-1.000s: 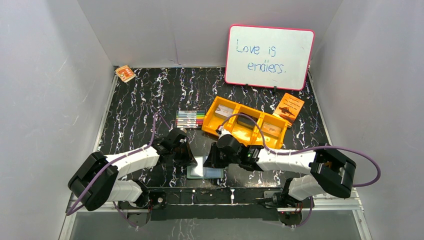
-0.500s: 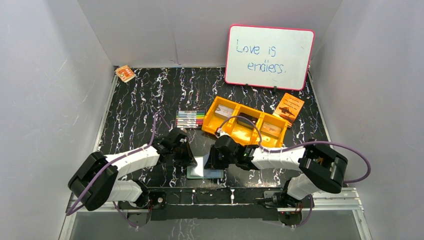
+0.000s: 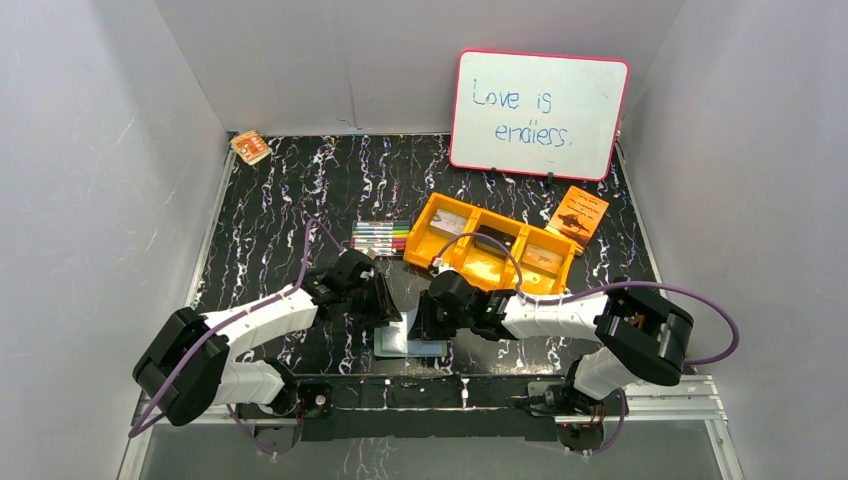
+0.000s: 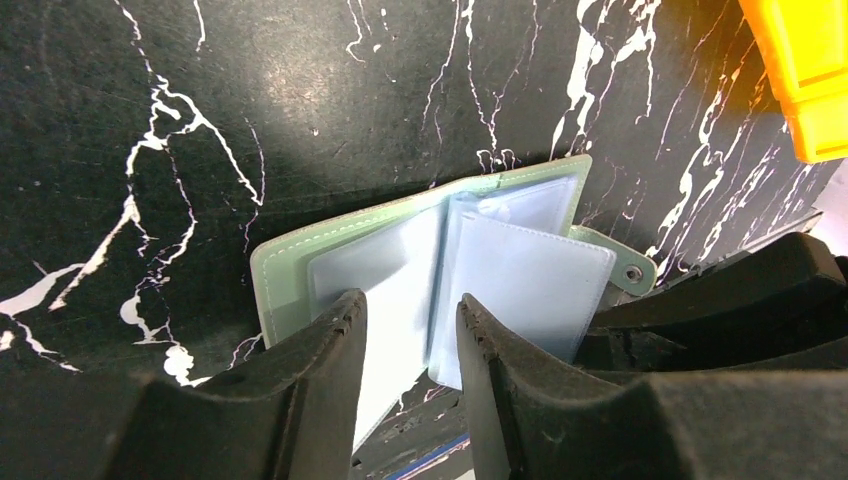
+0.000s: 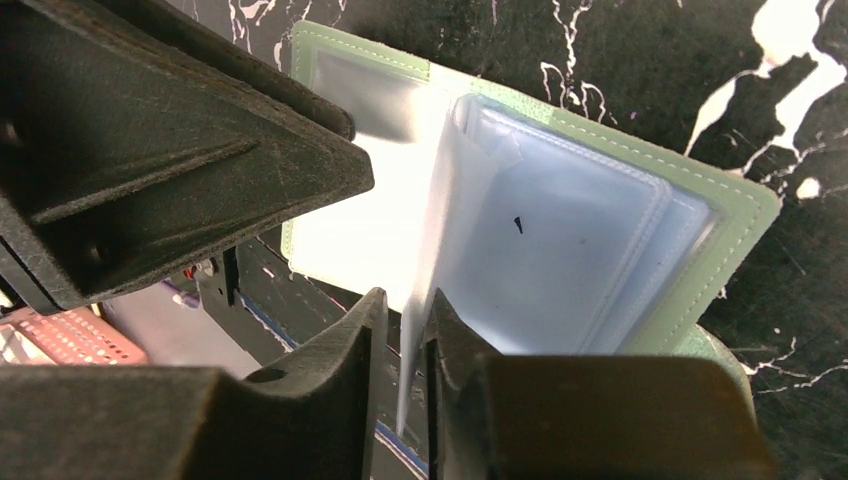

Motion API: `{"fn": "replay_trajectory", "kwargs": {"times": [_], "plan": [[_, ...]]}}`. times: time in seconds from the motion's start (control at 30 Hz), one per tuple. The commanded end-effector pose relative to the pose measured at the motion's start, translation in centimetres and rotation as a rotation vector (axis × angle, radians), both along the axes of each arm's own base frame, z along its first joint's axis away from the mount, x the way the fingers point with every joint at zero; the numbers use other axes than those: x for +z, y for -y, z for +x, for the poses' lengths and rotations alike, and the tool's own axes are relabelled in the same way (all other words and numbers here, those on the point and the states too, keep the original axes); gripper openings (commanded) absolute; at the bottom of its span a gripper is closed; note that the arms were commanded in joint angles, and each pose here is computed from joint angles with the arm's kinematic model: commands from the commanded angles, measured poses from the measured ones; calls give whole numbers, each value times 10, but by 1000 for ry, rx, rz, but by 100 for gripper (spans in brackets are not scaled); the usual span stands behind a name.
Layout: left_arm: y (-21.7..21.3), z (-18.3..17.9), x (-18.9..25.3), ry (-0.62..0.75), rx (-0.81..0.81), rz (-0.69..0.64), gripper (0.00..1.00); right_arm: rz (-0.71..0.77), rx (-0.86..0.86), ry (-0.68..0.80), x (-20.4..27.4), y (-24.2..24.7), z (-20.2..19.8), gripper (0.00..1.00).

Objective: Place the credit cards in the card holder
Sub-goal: Open the card holder at the center of the board.

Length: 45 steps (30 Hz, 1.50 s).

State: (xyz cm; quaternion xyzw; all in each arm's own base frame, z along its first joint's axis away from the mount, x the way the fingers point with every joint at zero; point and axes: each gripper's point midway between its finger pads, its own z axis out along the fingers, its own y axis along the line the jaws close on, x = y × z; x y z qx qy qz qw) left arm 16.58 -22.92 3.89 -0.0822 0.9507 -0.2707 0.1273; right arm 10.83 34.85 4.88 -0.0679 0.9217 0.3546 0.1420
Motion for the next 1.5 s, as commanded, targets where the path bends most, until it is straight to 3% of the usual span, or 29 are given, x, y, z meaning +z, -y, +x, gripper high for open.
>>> {"fn": "replay_trajectory", "kwargs": {"times": [0.0, 0.13, 0.3, 0.57, 0.7, 1.03, 1.47], "plan": [[10, 3, 12, 9, -23, -44, 36, 127, 20, 62, 33, -20, 9, 33], [10, 4, 5, -3, -21, -30, 34, 203, 40, 71, 43, -21, 9, 42], [11, 6, 7, 1, -15, -35, 38, 260, 75, 54, 46, -25, 4, 45], [13, 10, 17, 16, 7, -49, 66, 242, 90, 32, 35, -25, 1, 44], [13, 12, 21, 27, 21, -56, 73, 234, 95, 27, 32, -24, 0, 43], [9, 13, 24, 39, 37, -48, 77, 191, 60, 19, 19, -13, 2, 39], [16, 15, 33, 69, 9, -90, 79, 192, 55, 23, 20, -11, 3, 40]]}}
